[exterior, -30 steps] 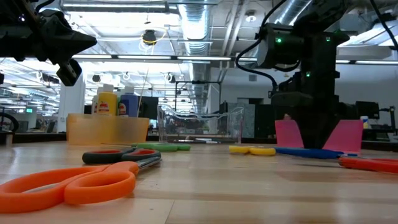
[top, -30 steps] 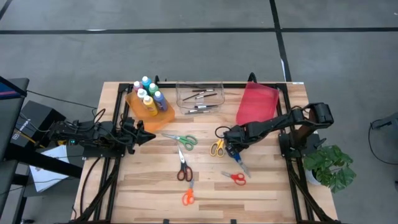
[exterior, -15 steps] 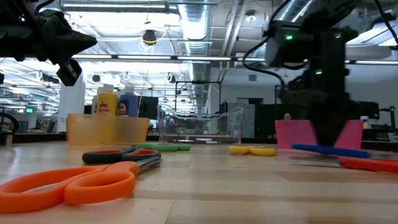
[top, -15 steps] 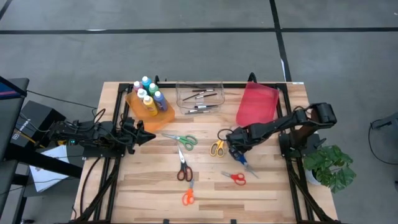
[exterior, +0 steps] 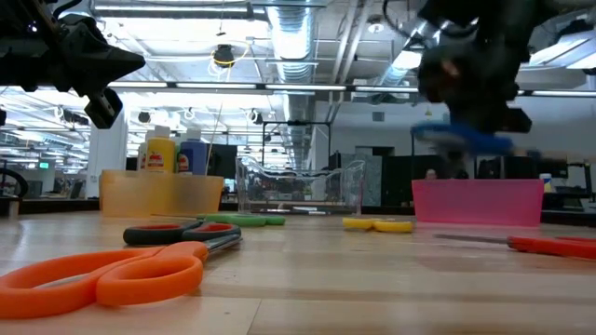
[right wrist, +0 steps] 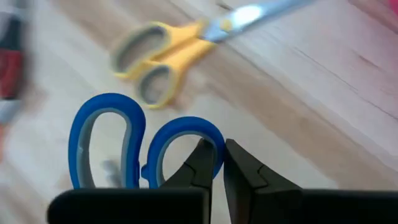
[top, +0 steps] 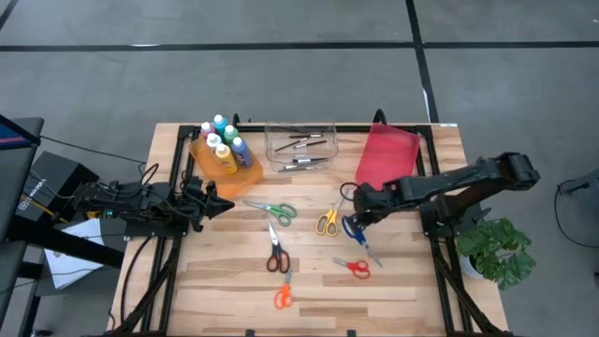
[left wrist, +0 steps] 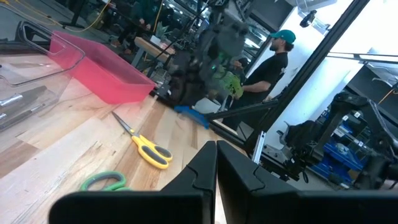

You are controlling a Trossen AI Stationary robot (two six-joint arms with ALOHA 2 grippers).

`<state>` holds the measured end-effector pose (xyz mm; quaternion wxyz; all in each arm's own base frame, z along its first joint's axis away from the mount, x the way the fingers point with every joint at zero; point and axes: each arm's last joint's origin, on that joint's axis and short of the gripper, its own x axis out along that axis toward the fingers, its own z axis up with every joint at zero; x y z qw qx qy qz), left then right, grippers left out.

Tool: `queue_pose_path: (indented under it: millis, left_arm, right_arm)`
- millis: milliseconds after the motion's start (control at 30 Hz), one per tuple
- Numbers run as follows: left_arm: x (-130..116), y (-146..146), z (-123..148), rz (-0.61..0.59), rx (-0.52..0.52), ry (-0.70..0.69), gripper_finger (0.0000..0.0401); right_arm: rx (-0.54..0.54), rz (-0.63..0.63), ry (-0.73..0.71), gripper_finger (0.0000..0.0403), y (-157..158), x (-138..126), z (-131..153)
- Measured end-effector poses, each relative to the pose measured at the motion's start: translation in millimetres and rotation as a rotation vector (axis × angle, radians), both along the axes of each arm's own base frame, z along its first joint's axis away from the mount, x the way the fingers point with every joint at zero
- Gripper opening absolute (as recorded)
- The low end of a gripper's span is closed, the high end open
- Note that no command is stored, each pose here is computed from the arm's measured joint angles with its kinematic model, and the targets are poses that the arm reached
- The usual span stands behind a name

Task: Pick & Place Paint Supplies
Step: Put the blue scissor into the red bin

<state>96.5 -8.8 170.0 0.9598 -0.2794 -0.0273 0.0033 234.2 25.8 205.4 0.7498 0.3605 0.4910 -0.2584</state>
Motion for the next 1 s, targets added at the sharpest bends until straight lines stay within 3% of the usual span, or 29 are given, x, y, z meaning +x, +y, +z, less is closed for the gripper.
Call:
queue_pose_path:
  millis: [533, 767, 1000]
  left_arm:
    - [0, 0, 0, 0.0, 0.0, 0.0, 0.0006]
    - [0, 0, 0, 0.0, 0.0, 0.0, 0.0006]
    - [0, 0, 0, 0.0, 0.0, 0.0, 0.0006]
  right_arm:
    - [-0.037, 0.077, -0.696, 0.001, -3, -7, 85]
    - [-0.084, 0.186, -1.033, 0.0011, -1, -8, 122]
    - [-0.109, 0.208, -1.172, 0.0011, -2, -20, 141]
